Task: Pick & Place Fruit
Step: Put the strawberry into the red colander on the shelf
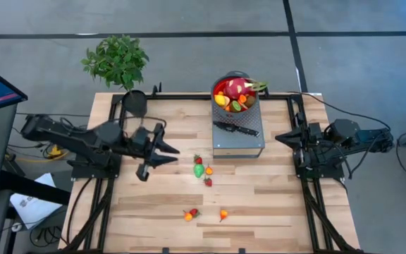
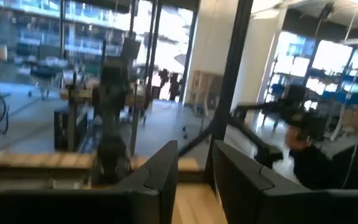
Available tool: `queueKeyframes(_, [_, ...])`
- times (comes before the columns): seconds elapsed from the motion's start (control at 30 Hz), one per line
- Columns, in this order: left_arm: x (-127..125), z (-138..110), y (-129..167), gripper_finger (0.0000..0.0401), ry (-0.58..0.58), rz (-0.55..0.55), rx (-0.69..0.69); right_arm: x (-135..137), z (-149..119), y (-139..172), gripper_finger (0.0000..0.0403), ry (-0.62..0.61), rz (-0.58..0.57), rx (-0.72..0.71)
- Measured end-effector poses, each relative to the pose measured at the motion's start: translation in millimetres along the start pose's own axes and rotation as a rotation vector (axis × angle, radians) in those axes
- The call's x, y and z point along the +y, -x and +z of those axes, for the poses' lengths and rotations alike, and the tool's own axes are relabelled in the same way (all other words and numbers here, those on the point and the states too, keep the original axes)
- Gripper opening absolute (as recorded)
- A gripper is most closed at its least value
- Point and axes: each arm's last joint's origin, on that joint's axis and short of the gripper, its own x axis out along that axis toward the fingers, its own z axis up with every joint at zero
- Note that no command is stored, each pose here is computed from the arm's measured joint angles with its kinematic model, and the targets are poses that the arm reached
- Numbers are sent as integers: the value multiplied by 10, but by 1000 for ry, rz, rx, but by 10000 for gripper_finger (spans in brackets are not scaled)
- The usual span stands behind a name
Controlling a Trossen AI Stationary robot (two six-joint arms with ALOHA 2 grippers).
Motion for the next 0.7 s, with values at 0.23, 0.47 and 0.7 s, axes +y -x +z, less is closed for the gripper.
queueKeyframes(0.23, [-5,-576,63,88,86,87,1,0,-2,0,1,1,0,3])
queueKeyframes(0.47, [-46,-850,185,86,148,42,-30,0,-5,0,2,1,0,5])
queueKeyframes(0.7, [-69,-874,200,85,151,28,-31,0,-5,0,2,16,0,5])
